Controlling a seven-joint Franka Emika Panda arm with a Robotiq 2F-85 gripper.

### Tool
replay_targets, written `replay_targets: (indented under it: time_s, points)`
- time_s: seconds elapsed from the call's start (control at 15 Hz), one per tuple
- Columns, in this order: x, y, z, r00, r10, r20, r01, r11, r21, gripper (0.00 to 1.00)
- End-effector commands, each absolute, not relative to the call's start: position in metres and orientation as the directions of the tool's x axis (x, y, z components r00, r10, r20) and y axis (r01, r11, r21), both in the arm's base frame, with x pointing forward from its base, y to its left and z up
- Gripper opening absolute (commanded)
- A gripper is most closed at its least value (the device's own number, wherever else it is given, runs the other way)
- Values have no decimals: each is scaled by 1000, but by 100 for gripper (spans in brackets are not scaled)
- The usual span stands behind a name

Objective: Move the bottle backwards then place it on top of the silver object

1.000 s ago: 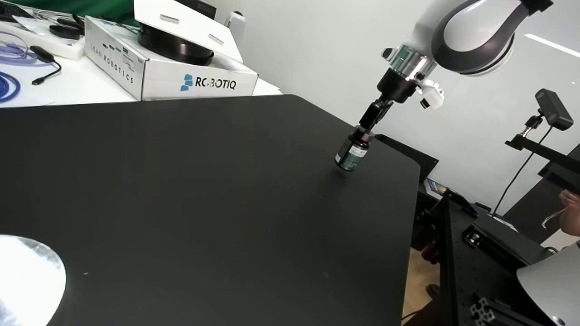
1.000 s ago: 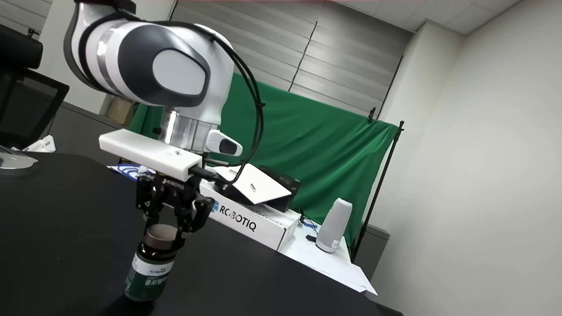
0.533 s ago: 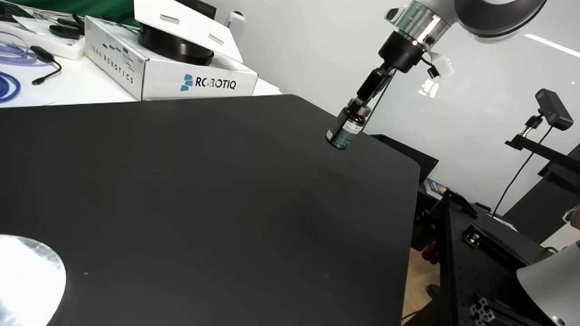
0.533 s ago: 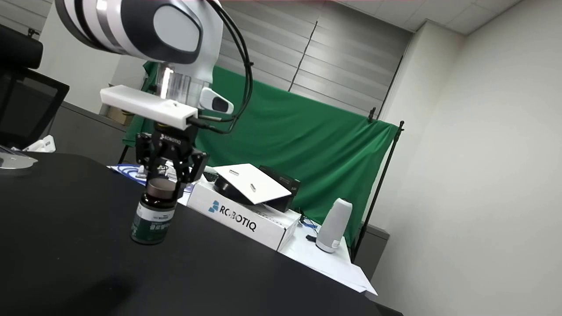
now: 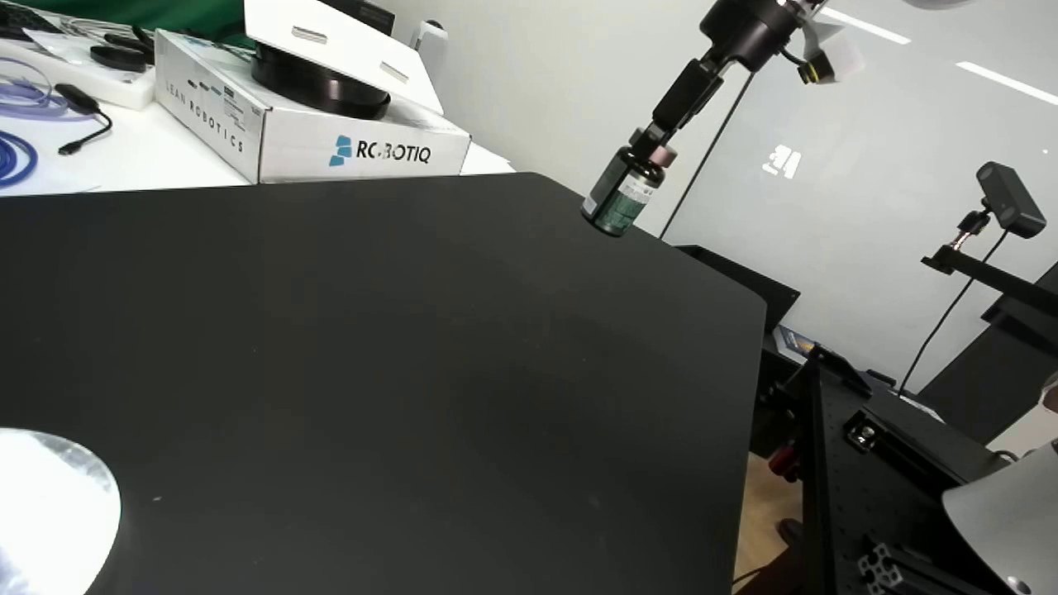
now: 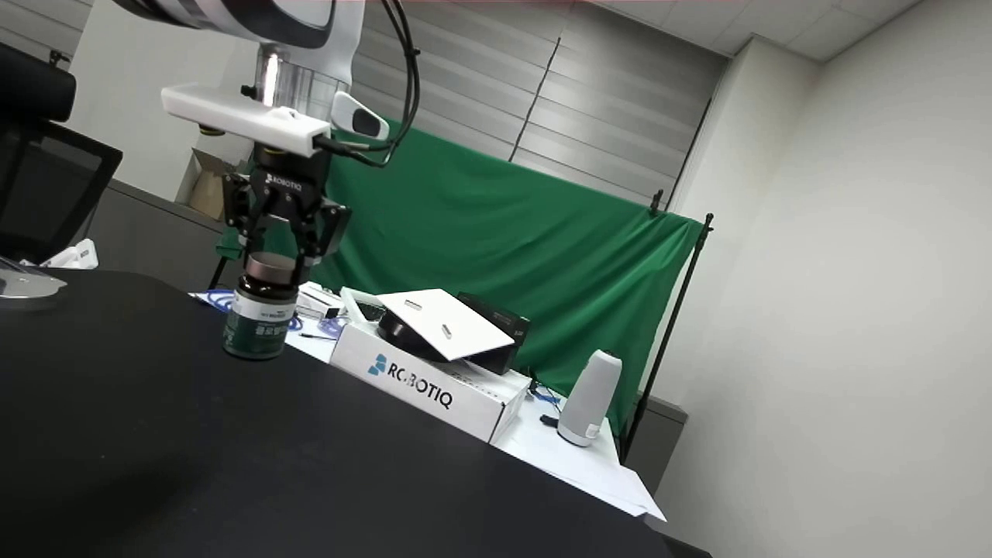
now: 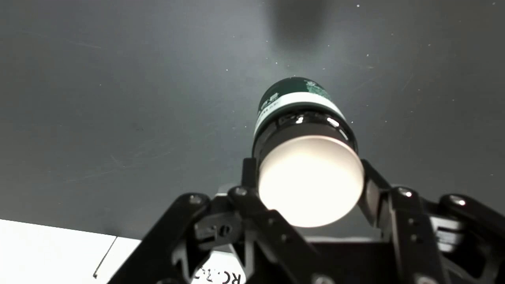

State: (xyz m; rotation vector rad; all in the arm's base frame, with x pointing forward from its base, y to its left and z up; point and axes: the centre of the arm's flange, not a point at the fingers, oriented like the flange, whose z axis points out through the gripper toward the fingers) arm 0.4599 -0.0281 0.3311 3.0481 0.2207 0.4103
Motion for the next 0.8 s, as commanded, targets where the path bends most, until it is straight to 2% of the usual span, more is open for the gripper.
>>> replay_targets:
  time_s: [0.0, 0.73]
  points:
    - [462, -21, 333, 956, 160, 246, 146, -987, 72, 61]
    - [466, -7, 337, 958, 177, 226, 167, -984, 62, 61]
